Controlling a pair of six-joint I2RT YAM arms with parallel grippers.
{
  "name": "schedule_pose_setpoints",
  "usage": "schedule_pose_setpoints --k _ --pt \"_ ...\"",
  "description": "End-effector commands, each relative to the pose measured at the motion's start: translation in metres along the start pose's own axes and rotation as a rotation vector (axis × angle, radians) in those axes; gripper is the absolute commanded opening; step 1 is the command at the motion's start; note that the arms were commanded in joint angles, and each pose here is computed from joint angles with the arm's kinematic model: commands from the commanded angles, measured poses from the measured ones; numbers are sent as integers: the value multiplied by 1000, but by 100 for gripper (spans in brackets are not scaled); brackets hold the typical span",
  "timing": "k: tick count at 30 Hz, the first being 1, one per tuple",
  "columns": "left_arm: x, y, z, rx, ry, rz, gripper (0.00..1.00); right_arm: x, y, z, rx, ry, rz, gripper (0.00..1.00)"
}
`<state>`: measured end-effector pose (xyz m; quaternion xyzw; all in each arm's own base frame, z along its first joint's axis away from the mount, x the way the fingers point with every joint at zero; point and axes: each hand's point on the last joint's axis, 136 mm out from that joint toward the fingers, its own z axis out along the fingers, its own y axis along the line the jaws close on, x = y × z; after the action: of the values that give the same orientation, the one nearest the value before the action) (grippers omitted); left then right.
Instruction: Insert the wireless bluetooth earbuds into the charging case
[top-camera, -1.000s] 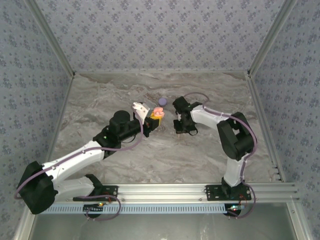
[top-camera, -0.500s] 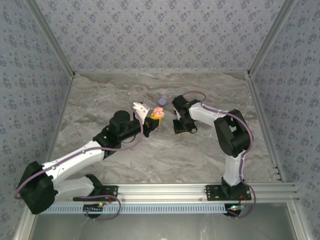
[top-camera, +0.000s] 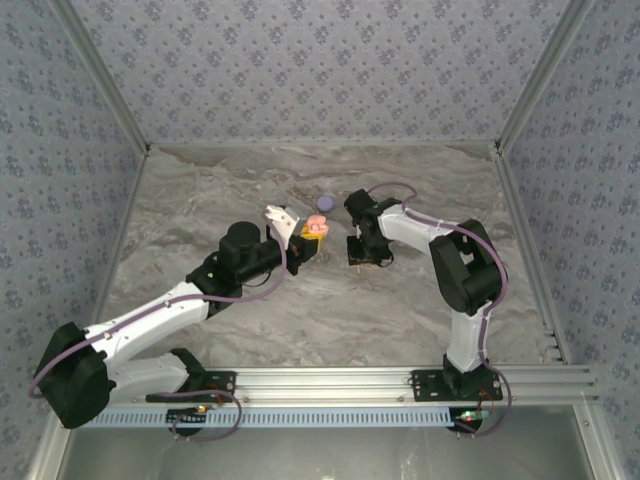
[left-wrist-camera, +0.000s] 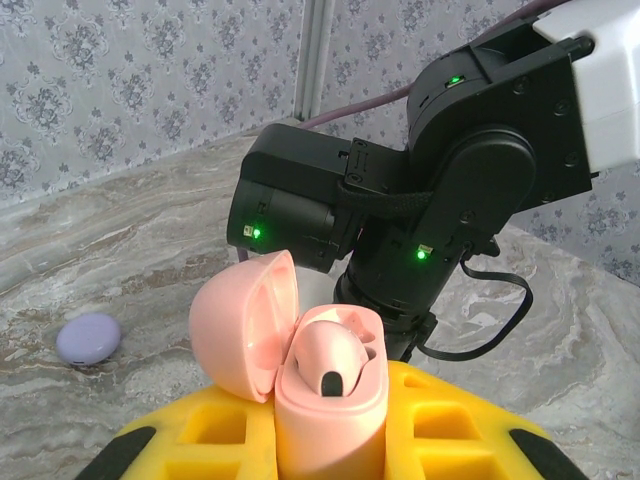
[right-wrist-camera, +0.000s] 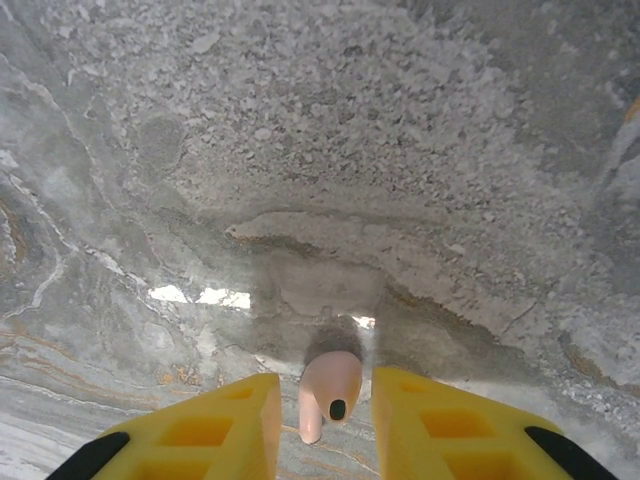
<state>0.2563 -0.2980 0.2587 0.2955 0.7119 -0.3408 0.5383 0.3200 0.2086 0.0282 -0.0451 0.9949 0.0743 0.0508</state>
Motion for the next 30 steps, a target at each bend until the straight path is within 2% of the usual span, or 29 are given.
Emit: schedule_pose_setpoints --k 1,30 --pt "-10 -4 -5 8 -45 22 14 -4 2 -7 -7 2 40 31" --pt "-12 -4 -5 10 -49 23 14 -4 -2 10 37 44 19 25"
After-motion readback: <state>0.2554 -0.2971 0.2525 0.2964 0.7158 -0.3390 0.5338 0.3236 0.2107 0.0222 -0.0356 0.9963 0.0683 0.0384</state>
